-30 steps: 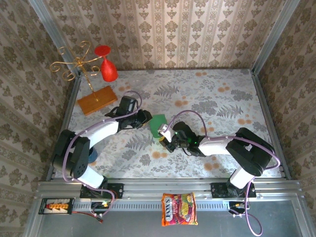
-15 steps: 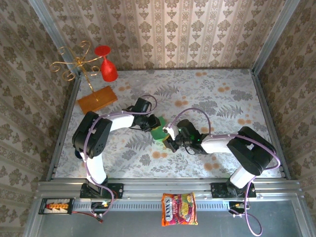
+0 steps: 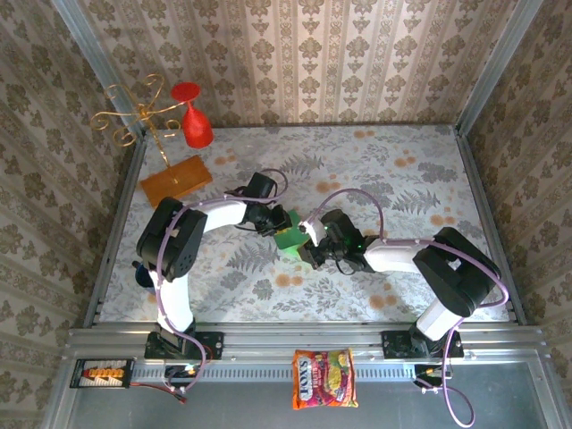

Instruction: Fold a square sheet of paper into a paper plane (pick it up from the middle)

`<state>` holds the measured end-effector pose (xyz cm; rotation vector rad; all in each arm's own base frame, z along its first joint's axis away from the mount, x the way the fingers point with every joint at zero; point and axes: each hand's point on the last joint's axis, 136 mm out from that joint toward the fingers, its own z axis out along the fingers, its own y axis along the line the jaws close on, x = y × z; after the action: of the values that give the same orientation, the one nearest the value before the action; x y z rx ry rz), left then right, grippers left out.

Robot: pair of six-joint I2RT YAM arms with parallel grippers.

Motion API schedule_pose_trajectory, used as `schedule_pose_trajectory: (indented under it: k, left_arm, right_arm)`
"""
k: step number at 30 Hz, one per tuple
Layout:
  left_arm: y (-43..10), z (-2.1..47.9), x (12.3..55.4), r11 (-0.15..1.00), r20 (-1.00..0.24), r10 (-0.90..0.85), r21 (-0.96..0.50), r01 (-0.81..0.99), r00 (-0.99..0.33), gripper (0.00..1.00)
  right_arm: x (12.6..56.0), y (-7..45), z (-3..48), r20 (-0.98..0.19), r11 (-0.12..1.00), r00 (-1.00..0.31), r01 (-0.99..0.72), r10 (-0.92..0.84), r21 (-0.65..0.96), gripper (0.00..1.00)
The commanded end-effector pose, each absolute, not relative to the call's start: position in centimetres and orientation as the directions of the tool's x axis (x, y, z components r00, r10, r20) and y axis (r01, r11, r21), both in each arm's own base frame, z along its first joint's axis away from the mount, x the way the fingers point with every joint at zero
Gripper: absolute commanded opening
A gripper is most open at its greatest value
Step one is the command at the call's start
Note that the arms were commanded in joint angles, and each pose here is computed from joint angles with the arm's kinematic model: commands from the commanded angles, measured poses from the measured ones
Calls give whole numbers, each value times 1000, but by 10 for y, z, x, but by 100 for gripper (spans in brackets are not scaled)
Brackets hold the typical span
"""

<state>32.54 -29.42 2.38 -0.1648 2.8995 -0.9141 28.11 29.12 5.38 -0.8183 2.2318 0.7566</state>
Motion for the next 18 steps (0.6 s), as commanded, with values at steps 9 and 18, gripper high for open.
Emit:
schedule_pose_trajectory:
  k: [9,18]
  left_arm:
    - [-293,4,305,859,-2,-17,-511,-14,-1000,16]
    - [-296,6,304,854,-6,8,-521,10,-1000,15]
  right_arm:
    - [301,270,34,-628,769,-722,-567,-290,297,9]
    - [304,266,20,-585,803,-765,-513,-268,303,9]
